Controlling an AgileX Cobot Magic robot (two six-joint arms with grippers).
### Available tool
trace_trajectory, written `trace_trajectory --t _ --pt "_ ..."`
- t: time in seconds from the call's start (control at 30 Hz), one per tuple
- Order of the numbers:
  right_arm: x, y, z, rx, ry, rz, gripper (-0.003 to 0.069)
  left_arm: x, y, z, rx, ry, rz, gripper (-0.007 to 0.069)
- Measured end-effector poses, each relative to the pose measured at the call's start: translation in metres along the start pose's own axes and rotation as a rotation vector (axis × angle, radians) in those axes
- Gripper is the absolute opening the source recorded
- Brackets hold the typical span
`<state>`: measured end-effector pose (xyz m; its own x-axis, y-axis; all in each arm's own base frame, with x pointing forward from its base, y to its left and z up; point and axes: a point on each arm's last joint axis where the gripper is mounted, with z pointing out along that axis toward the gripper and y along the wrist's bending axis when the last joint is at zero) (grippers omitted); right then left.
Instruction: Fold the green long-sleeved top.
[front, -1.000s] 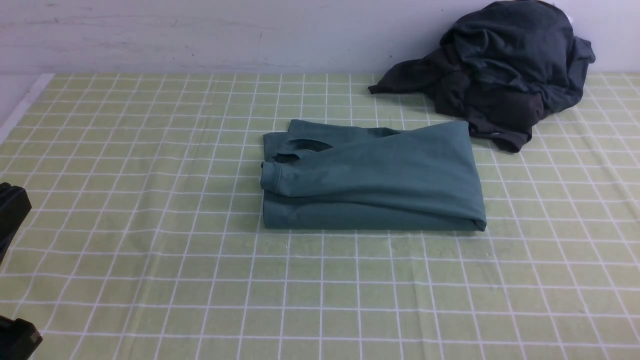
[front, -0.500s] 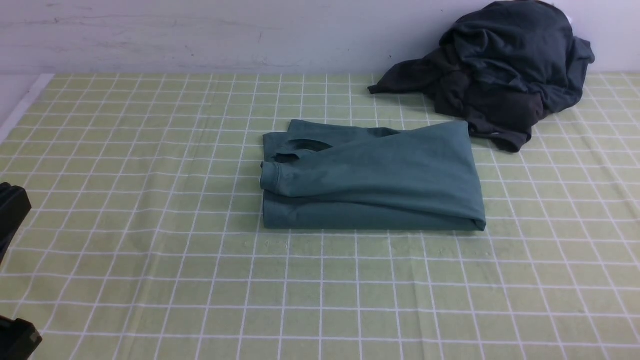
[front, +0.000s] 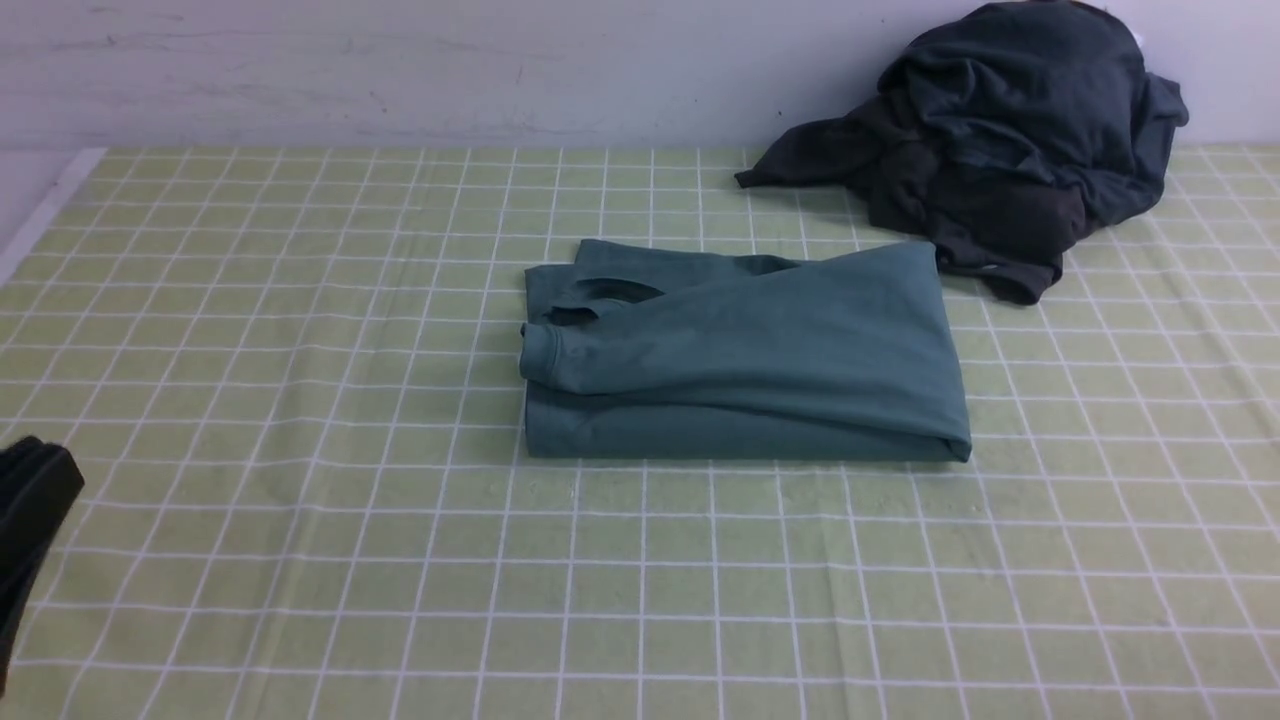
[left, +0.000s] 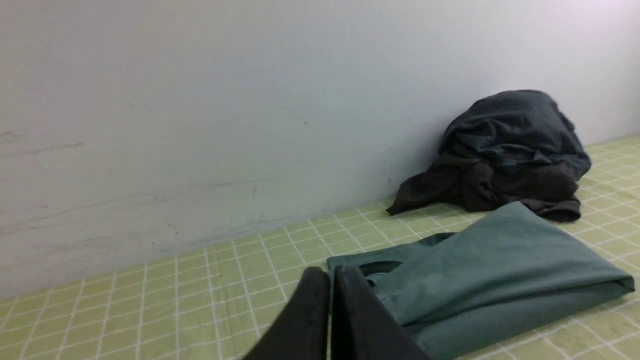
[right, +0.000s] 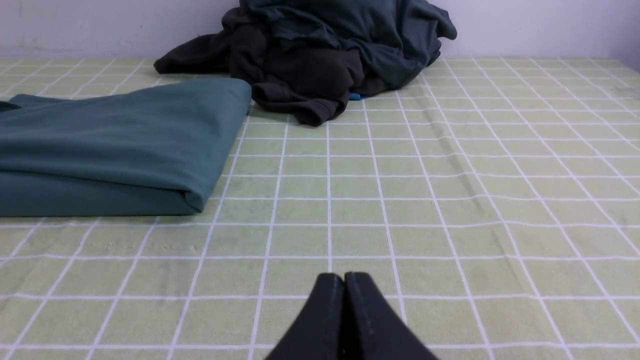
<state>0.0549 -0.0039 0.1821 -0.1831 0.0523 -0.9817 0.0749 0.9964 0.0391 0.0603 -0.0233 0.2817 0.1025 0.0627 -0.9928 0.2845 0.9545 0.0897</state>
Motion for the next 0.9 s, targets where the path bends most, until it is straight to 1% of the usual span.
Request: trace_trajectory --t 0.03,0.07,0.1,0.2,0.27,0.33,0.4,0.43,0.47,0.53,0.57,0.7,0.9 --pt "0.000 0.000 0.000 0.000 0.000 0.000 -0.0009 0.006 0.001 -0.005 -0.023 -0.029 -0.003 -0.0001" --pt "0.000 0.000 0.000 0.000 0.000 0.000 -0.0009 0.010 0.001 -0.006 -0.022 -0.027 -0.005 -0.0001" --pt "0.000 0.000 0.000 0.000 0.000 0.000 -0.0009 0.019 0.002 -0.011 -0.049 -0.055 0.007 -0.0001" --pt "0.000 0.000 0.000 0.000 0.000 0.000 -0.0009 0.042 0.003 -0.016 -0.084 -0.041 0.125 -0.0001" --pt "0.000 0.000 0.000 0.000 0.000 0.000 -0.0009 0.055 0.003 -0.016 -0.096 -0.008 0.151 -0.0001" --pt "0.000 0.000 0.000 0.000 0.000 0.000 -0.0009 0.068 0.005 -0.015 -0.133 0.028 0.118 -0.0001" --pt "0.000 0.000 0.000 0.000 0.000 0.000 -0.0009 0.079 0.009 -0.015 -0.198 0.057 0.055 -0.0001" --pt "0.000 0.000 0.000 0.000 0.000 0.000 -0.0009 0.079 0.009 -0.015 -0.204 0.059 0.049 -0.0001" --pt "0.000 0.000 0.000 0.000 0.000 0.000 -0.0009 0.082 0.011 -0.016 -0.240 0.079 0.010 -0.0001" --pt "0.000 0.000 0.000 0.000 0.000 0.000 -0.0009 0.090 0.013 -0.017 -0.281 0.163 -0.048 -0.0001" --pt "0.000 0.000 0.000 0.000 0.000 0.000 -0.0009 0.091 0.013 -0.017 -0.282 0.171 -0.051 -0.0001" --pt "0.000 0.000 0.000 0.000 0.000 0.000 -0.0009 0.107 0.010 -0.021 -0.273 0.351 -0.104 -0.0001" --pt "0.000 0.000 0.000 0.000 0.000 0.000 -0.0008 0.108 0.009 -0.022 -0.257 0.373 -0.068 -0.0001"
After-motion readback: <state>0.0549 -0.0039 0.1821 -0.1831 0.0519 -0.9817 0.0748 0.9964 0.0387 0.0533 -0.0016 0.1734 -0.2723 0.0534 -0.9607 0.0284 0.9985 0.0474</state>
